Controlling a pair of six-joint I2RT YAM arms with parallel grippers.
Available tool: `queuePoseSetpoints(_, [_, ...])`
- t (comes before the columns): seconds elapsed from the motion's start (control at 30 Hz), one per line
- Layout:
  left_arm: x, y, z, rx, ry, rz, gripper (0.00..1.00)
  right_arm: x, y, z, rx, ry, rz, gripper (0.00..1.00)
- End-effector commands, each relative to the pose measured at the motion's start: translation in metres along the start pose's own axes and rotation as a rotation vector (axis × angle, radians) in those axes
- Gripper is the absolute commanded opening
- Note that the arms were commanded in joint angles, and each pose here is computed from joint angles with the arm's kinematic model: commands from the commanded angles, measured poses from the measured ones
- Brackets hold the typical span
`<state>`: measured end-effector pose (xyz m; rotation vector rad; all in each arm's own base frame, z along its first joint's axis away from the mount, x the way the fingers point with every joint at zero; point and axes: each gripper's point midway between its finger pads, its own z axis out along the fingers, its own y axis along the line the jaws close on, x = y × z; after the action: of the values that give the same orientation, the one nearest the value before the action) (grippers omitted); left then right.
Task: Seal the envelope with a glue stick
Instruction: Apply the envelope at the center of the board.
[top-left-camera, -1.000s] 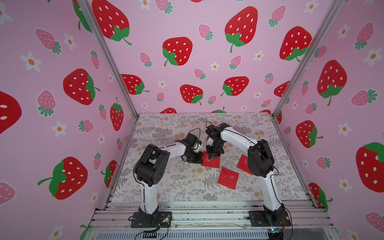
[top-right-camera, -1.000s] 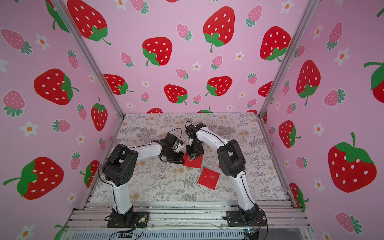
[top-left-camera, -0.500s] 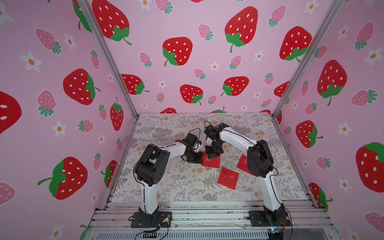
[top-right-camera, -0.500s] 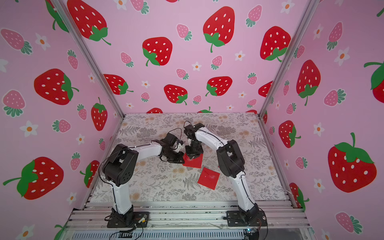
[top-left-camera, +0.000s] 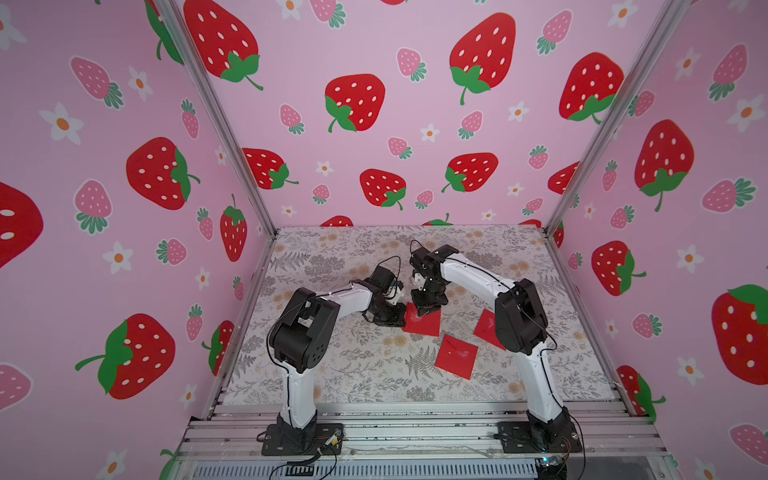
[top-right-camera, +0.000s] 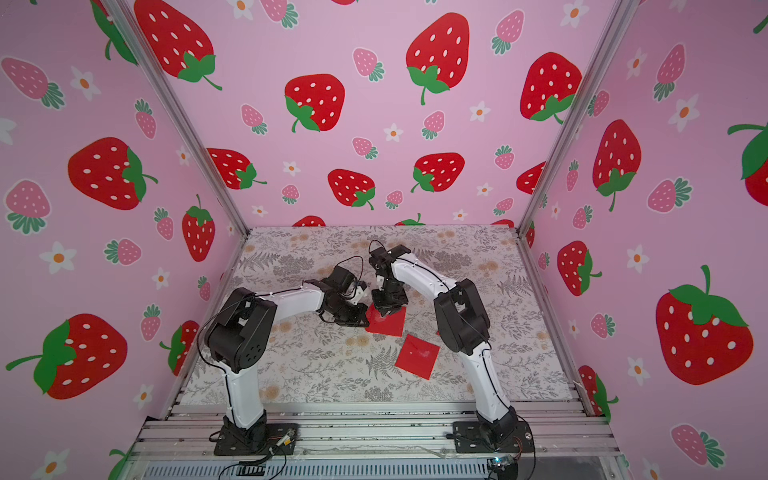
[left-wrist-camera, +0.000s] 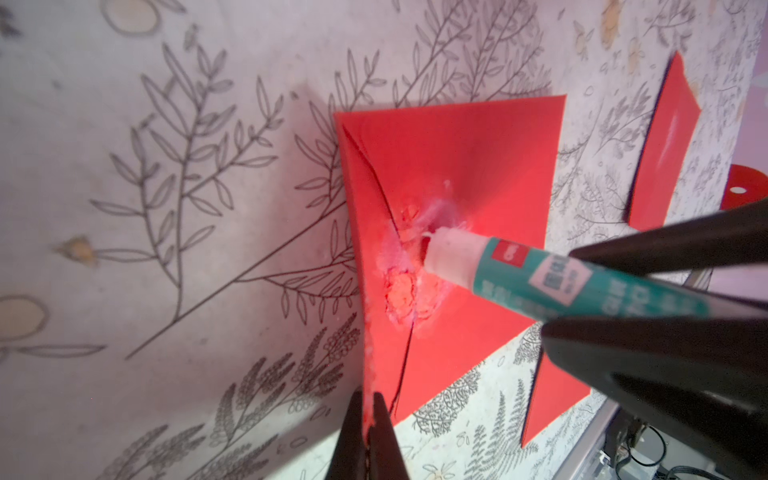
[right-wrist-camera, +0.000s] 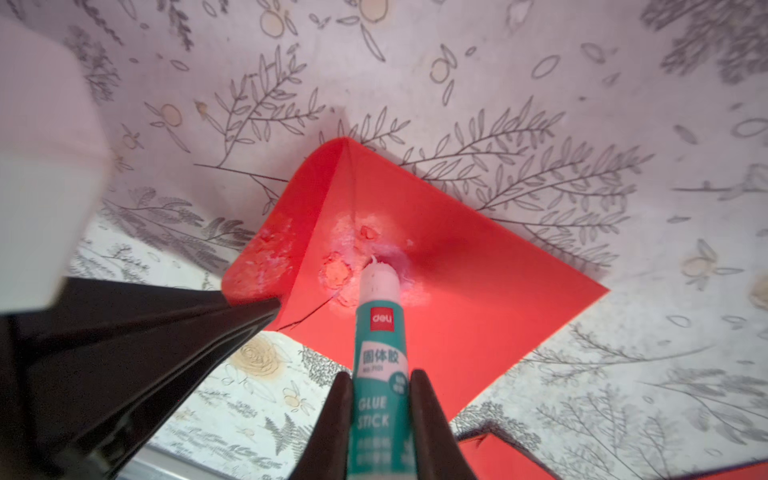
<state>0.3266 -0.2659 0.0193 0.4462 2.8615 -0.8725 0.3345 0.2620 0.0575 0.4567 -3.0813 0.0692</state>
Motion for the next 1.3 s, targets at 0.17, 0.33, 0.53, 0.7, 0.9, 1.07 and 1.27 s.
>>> queuePoseSetpoints(0.17, [0.011, 0.014, 0.009, -0.049, 0.05, -0.014, 0.0, 0.009, 0.045, 0.034, -0.261, 0.125, 0.037, 0.0])
queuePoseSetpoints(0.33, [0.012, 0.014, 0.009, -0.049, 0.053, -0.015, 0.0, 0.01, 0.007, 0.035, -0.08, 0.097, 0.048, 0.0])
queuePoseSetpoints(0.53, [0.012, 0.014, 0.009, -0.049, 0.054, -0.015, 0.0, 0.005, -0.047, 0.027, 0.223, 0.057, 0.023, 0.0])
queuePoseSetpoints(0.7, [0.012, 0.014, 0.007, -0.055, 0.052, -0.012, 0.0, -0.002, 0.012, 0.034, -0.096, 0.091, 0.045, 0.0])
queuePoseSetpoints(0.9, [0.012, 0.014, 0.009, -0.052, 0.056, -0.015, 0.0, -0.003, 0.023, 0.03, -0.164, 0.088, 0.055, 0.0])
queuePoseSetpoints(1.07, [0.012, 0.014, 0.008, -0.052, 0.054, -0.013, 0.0, 0.003, -0.035, 0.025, 0.142, 0.06, 0.038, 0.0])
queuePoseSetpoints(1.27, [0.011, 0.014, 0.008, -0.054, 0.053, -0.011, 0.0, -0.004, -0.013, 0.029, 0.029, 0.068, 0.038, 0.0])
